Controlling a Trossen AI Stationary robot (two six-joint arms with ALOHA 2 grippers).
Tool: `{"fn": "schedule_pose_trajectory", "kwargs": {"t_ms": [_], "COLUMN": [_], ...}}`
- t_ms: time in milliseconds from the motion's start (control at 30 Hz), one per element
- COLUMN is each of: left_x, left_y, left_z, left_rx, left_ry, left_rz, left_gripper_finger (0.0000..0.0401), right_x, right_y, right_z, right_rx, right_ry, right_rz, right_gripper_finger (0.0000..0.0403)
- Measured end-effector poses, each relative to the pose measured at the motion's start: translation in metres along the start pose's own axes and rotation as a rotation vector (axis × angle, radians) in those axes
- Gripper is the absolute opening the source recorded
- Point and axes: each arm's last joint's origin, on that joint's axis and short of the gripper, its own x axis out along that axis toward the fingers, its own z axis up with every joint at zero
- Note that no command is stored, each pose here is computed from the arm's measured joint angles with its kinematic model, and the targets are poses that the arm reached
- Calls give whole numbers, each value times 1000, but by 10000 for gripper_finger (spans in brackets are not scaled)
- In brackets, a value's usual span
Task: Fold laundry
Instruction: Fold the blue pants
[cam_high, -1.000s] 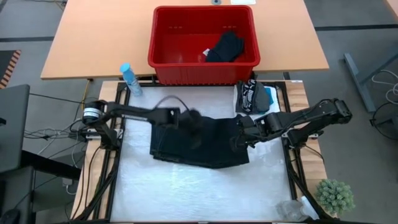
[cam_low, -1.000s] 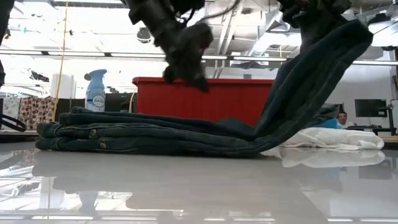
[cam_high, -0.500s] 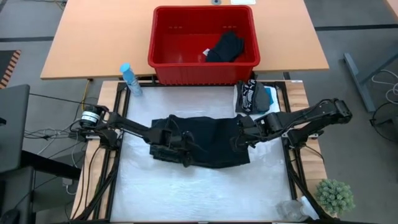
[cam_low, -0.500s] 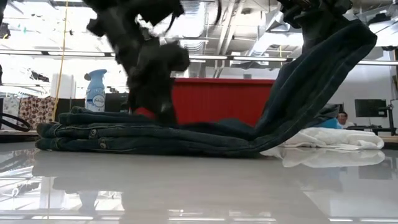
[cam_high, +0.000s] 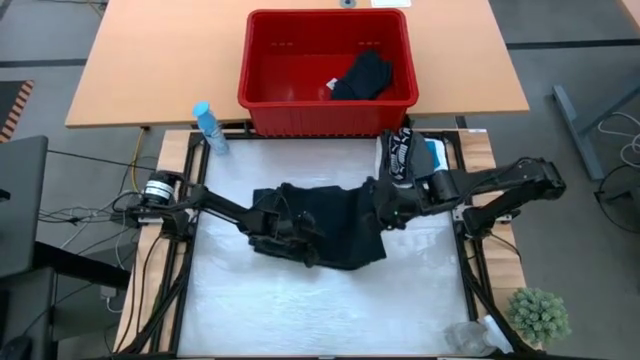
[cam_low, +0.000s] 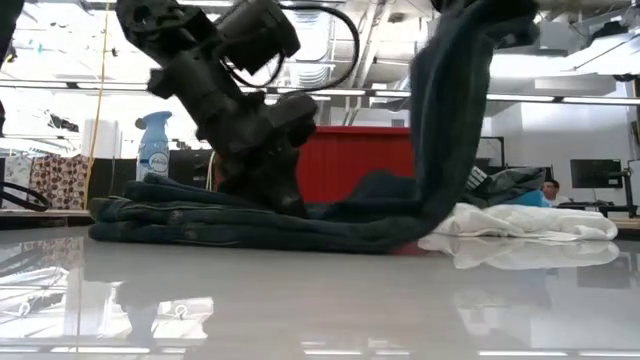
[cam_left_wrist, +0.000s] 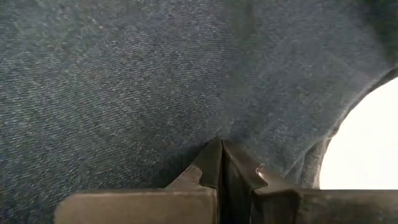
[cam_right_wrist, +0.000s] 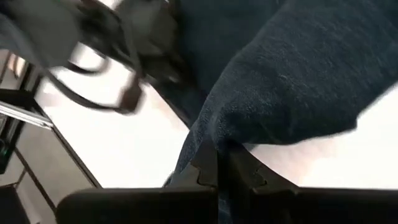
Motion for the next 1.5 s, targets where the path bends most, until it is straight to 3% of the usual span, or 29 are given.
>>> {"fn": "schedule_pose_trajectory", "kwargs": {"t_ms": [367, 600, 733, 833, 967, 1100, 1200, 1300, 1500], "left_x": [35, 5, -9, -2, 20, 26, 34, 38, 64], "left_y": [-17, -17, -13, -6, 8, 6, 12, 20, 45], "left_z": [39, 79, 100, 112, 108, 112, 108, 116, 129], "left_rx": [23, -34, 28, 46, 76, 123, 141, 157, 128], "left_ry": [-77, -178, -305, -362, -357, -354, -326, -395, -330], "left_rz": [-49, -129, -144, -249, -243, -350, -283, -203, -198], "left_gripper_finger": [0, 0, 0, 0, 0, 0, 0, 0, 0], "right_x": [1, -3, -4, -5, -5, -5, -5, -6, -7], "right_y": [-6, -10, -8, -7, -6, -6, -6, -5, -1], "right_z": [22, 13, 7, 5, 3, 2, 2, -1, -7], "right_rx": [-40, -49, -51, -39, -25, -26, -23, -11, -16], "right_ry": [-15, 22, 38, 43, 46, 49, 50, 58, 72], "right_rz": [28, -21, -22, -21, -16, -18, -18, -14, -5], "right_gripper_finger": [30, 30, 30, 30, 30, 30, 30, 30, 30]}}
